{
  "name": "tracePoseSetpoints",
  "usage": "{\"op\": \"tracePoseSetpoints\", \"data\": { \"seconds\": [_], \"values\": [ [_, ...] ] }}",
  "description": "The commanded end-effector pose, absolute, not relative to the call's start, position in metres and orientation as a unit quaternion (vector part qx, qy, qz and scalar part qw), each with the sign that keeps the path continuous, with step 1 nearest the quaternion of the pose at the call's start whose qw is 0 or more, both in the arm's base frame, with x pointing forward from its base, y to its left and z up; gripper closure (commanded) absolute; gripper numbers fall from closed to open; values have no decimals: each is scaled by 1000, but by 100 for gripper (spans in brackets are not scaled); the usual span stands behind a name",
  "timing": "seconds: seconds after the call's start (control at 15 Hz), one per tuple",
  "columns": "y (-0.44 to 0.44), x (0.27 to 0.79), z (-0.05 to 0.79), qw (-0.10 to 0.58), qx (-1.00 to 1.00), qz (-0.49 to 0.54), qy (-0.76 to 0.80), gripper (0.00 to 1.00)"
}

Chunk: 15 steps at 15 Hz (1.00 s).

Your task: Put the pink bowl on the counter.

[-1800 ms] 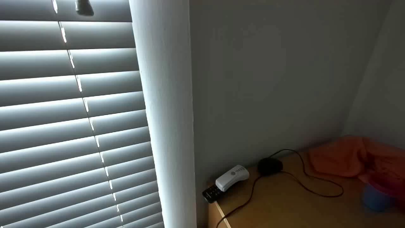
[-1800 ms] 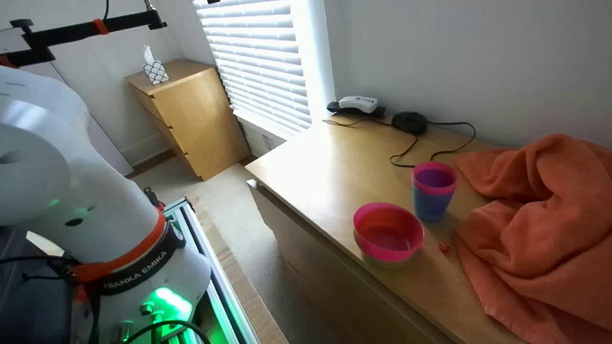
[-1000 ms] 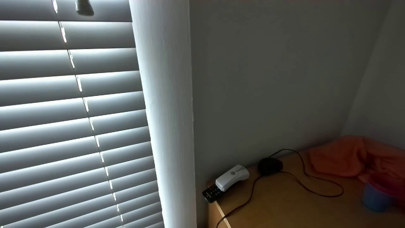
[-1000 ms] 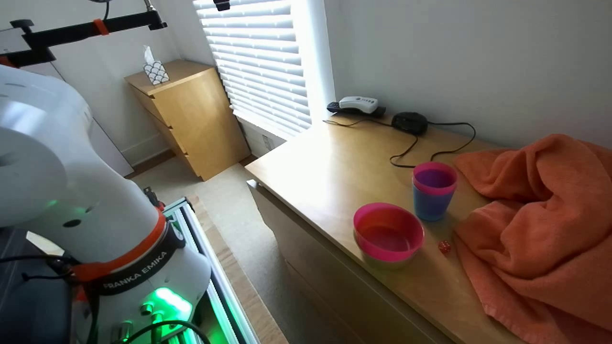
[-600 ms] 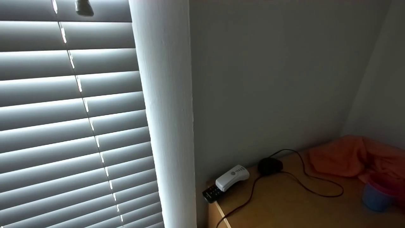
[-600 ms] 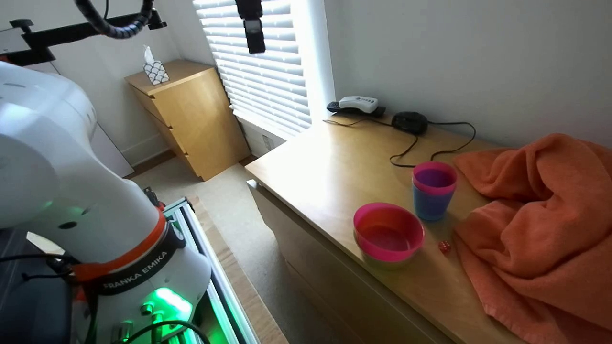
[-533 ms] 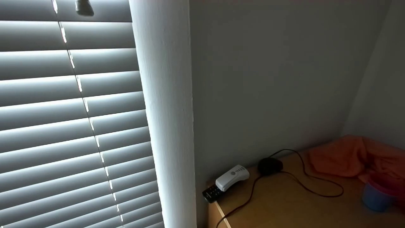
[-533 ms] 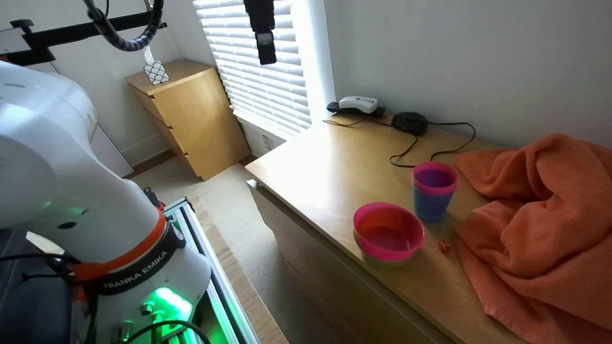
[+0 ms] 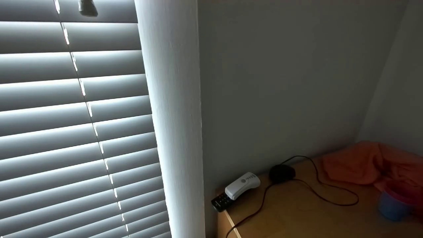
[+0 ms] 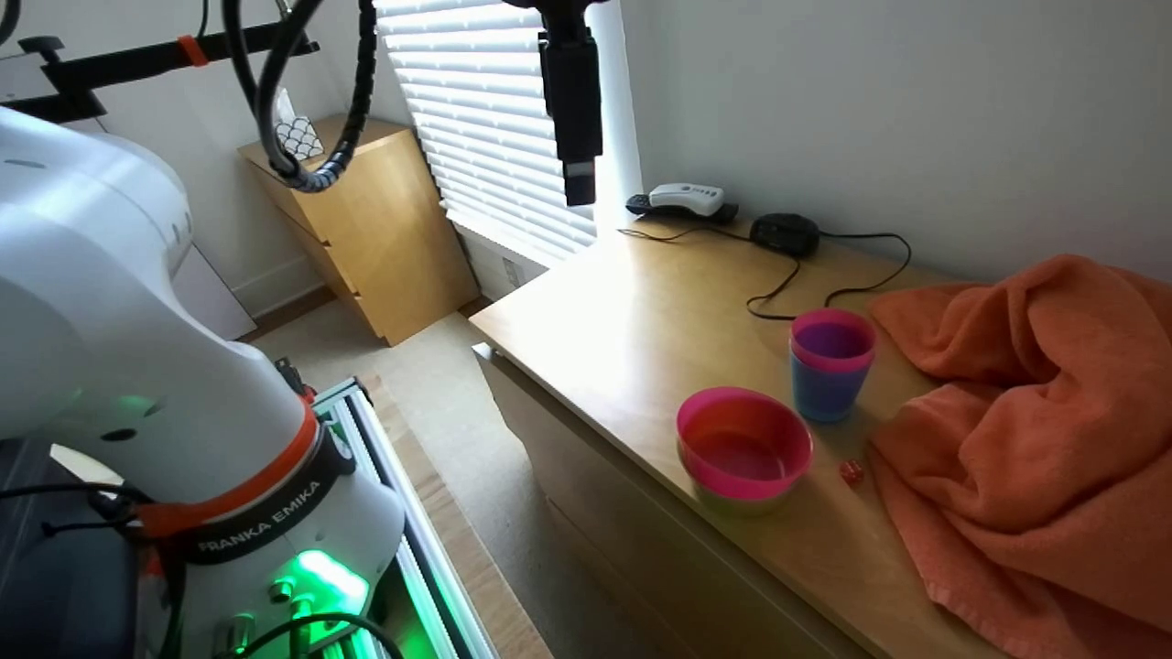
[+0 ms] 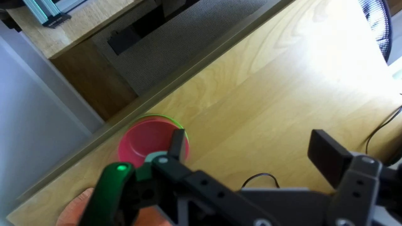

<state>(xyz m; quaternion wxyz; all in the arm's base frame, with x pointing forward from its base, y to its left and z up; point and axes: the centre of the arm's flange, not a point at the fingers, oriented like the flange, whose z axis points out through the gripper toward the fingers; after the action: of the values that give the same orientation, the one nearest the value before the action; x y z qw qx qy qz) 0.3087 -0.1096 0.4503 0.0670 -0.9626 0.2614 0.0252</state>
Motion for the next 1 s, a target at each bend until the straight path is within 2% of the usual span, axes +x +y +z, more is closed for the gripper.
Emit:
{"op": "tracePoseSetpoints", "data": {
  "seconds": [0.0, 0.07, 0.2, 0.6, 0.93],
  "values": [
    [-108, 309, 452, 65, -963, 24, 259, 0],
    [-115, 314, 447, 36, -967, 24, 249, 0],
    [-132, 322, 424, 25, -974, 55, 220, 0],
    [-164, 332, 354, 35, -992, 97, 78, 0],
    [-161, 331, 347, 41, -991, 102, 77, 0]
  ]
}}
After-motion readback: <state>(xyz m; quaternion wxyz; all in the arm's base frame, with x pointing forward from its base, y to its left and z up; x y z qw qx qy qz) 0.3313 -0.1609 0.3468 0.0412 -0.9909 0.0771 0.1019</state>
